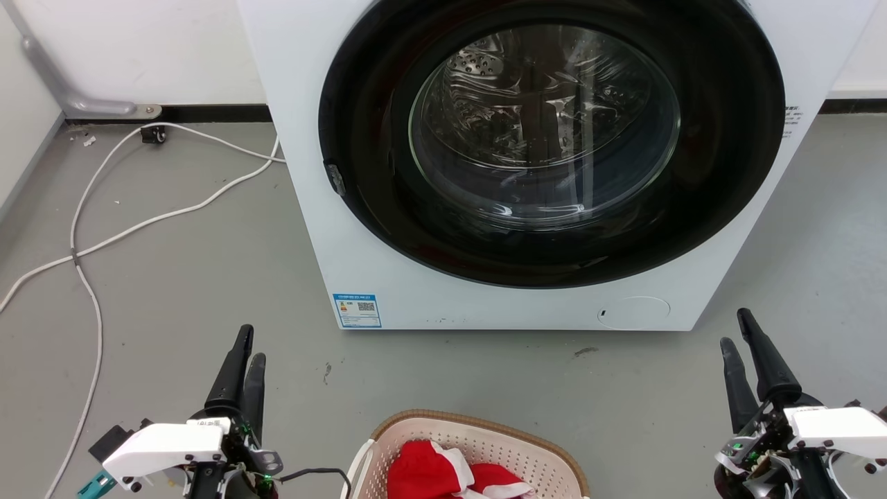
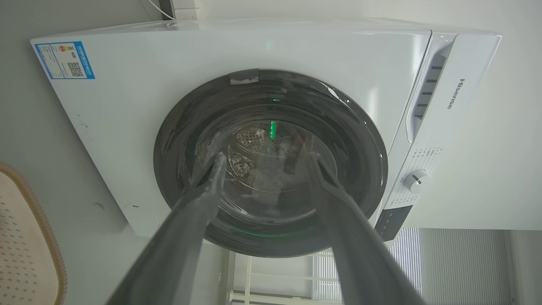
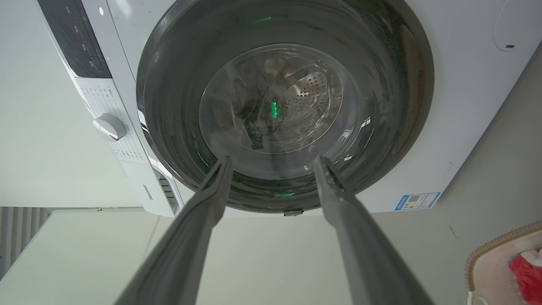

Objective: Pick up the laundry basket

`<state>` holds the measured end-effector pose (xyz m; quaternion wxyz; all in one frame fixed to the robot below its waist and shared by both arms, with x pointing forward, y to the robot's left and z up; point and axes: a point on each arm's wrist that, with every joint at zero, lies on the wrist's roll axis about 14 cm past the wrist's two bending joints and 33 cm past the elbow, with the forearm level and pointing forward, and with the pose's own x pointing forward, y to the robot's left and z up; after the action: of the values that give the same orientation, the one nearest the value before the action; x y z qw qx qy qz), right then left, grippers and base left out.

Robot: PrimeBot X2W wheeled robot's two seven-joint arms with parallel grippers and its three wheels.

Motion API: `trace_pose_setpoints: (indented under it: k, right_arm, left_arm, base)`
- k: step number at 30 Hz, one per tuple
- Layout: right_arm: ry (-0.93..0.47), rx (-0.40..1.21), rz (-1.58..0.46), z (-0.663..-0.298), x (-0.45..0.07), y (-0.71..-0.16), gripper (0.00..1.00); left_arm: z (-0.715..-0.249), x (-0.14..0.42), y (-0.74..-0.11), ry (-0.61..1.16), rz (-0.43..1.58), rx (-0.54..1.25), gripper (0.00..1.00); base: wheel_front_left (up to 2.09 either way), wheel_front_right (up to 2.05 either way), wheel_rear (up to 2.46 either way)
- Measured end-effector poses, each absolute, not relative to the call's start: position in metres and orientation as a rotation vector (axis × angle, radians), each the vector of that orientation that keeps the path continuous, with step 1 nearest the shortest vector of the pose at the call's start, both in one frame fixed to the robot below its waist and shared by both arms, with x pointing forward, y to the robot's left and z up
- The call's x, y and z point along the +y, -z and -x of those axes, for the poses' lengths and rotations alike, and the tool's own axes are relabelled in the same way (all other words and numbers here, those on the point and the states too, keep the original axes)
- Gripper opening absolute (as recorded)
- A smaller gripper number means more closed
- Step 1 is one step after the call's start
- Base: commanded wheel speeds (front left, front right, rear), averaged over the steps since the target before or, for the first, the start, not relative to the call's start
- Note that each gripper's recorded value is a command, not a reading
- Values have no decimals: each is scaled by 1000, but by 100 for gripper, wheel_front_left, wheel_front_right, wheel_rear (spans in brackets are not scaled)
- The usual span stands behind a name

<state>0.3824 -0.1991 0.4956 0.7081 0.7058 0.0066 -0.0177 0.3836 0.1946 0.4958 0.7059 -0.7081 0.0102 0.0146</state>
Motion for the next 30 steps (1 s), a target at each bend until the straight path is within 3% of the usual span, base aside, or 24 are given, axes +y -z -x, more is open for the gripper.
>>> trace_pose_setpoints:
  k: [5, 30]
  right_arm:
    - [32, 3, -1541, -384, -196, -500, 100]
    - [-7, -108, -964, -382, -199, -535, 100]
  left_arm:
    - [-385, 192, -502, -23, 1552, 3, 100]
    - [-393, 173, -547, 90, 978, -104, 100]
  base:
    - [0, 0, 0]
    - [0, 0, 0]
